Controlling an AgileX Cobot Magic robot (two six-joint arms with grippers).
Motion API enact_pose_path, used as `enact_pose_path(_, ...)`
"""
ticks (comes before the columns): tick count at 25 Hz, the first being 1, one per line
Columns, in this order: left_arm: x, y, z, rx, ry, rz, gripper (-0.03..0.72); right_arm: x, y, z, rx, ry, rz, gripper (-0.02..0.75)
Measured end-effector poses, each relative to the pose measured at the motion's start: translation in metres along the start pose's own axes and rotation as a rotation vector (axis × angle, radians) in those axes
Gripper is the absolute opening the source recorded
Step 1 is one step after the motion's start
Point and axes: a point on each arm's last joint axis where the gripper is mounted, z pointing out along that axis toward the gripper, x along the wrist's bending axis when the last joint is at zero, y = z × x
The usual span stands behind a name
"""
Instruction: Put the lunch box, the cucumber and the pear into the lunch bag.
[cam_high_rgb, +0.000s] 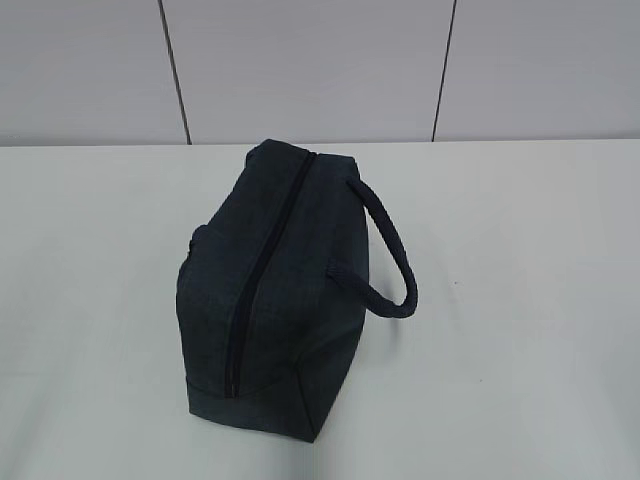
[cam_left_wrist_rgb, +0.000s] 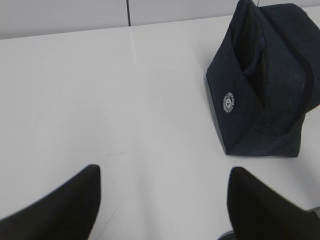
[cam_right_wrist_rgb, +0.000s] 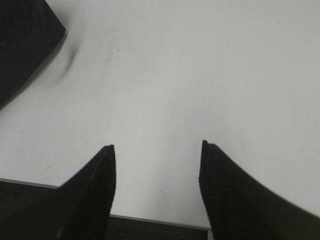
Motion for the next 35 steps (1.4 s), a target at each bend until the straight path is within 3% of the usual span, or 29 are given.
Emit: enact_pose_path(35, -0.0001, 0.0001, 0.0001, 0.0, 0.006, -0.003, 0.469, -0.0001, 0.0, 0.0, 0.0, -0.002, -0.001, 0.425)
